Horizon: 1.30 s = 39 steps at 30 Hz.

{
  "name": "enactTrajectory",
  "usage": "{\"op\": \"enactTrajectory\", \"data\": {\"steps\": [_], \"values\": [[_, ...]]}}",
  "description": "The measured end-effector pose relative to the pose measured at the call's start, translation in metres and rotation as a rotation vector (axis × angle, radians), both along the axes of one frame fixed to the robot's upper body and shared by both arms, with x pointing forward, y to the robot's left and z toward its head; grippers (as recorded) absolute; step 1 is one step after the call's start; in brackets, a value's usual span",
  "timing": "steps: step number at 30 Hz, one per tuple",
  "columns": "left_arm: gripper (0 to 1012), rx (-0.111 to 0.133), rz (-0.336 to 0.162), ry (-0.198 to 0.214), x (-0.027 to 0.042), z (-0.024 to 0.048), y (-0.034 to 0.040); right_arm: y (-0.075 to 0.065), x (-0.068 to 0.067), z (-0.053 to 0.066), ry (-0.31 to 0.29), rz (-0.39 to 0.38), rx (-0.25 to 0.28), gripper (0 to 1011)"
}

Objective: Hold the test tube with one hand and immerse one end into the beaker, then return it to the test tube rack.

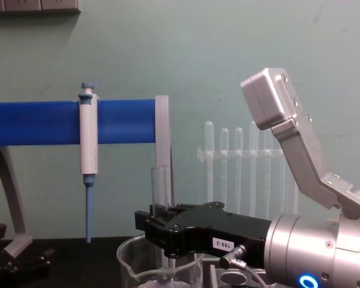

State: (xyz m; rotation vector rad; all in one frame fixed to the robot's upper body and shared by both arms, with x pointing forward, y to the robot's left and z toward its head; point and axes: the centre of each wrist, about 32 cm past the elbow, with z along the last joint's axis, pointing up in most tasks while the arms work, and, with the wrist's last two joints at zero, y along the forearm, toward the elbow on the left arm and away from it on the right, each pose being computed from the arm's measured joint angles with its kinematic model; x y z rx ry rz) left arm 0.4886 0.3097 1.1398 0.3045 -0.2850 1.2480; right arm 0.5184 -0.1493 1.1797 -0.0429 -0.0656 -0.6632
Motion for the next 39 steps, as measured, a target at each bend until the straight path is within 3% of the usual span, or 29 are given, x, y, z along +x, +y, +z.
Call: {"op": "enactTrajectory", "data": {"steps": [39], "values": [[1000,0.0,0.0,0.0,0.0,0.0,0.0,0.0,0.0,0.0,0.0,-0.001,0.0,225]]}}
